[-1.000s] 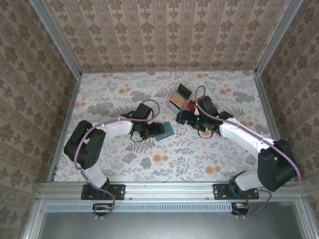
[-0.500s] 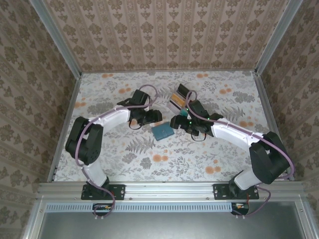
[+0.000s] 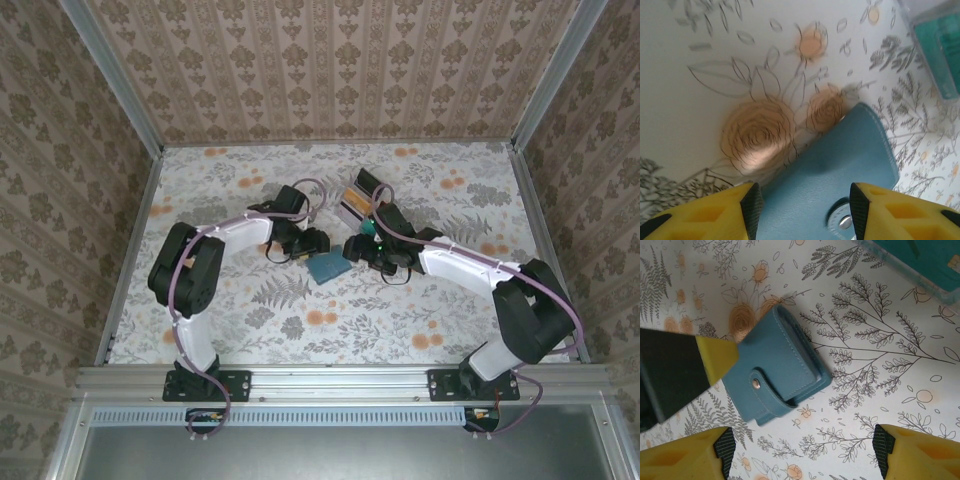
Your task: Take the credit cards out of the card holder
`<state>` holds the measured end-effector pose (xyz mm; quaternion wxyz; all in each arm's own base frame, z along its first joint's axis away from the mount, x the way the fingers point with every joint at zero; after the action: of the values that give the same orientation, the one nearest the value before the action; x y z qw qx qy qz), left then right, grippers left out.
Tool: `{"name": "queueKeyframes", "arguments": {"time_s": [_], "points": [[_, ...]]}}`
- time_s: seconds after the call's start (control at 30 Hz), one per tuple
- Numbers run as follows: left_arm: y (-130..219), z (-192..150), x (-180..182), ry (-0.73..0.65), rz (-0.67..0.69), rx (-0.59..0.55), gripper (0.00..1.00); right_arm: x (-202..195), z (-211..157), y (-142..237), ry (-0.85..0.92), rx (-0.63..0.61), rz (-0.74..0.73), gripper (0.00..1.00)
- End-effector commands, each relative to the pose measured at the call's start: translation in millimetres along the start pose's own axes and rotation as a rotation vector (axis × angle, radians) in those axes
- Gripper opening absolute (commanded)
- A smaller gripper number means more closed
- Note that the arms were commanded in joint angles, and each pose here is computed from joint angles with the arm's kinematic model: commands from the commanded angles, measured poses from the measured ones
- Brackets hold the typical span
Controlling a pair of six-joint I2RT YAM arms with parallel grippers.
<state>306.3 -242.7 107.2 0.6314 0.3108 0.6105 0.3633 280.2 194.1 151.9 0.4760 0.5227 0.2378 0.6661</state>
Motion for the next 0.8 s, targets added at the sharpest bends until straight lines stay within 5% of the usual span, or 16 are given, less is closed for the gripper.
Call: {"name": "queueKeyframes", "arguments": {"time_s": [0.0, 0.3, 0.57, 0.77], "points": [[-1.3, -20.9, -2.5, 0.01, -0.017, 0.05, 0.53, -1.5, -2.0, -8.0, -0.023, 0.007, -0.021, 0.76], [1.4, -50.4, -16.3, 0.008, -0.067, 0.068, 0.5, -1.0, -6.4, -15.8, -0.028, 0.035, -0.04, 0.69], [-1.1, -48.3, -11.9, 0.042, -0.073, 0.047, 0.41, 4.8, -7.9, -36.3, 0.007, 0.119, -0.055, 0.39], [-7.5, -44.1, -5.6, 0.083, -0.088, 0.04, 0.39, 3.0, -9.4, -48.7, 0.033, 0.164, -0.075, 0.3]]}}
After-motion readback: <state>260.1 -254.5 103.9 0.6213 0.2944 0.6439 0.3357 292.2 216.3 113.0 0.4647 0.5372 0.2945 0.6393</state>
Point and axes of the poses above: each hand's point on the last joint's axis, 136 mm out from that joint toward the fingers, its own y axis back along the fingers, its own x axis along the line the jaws close on, z = x × y, the point moved 8 cm from there along y, back along the fingers, and after that the axes turned 9 degrees about y, right-handed, at the moved point
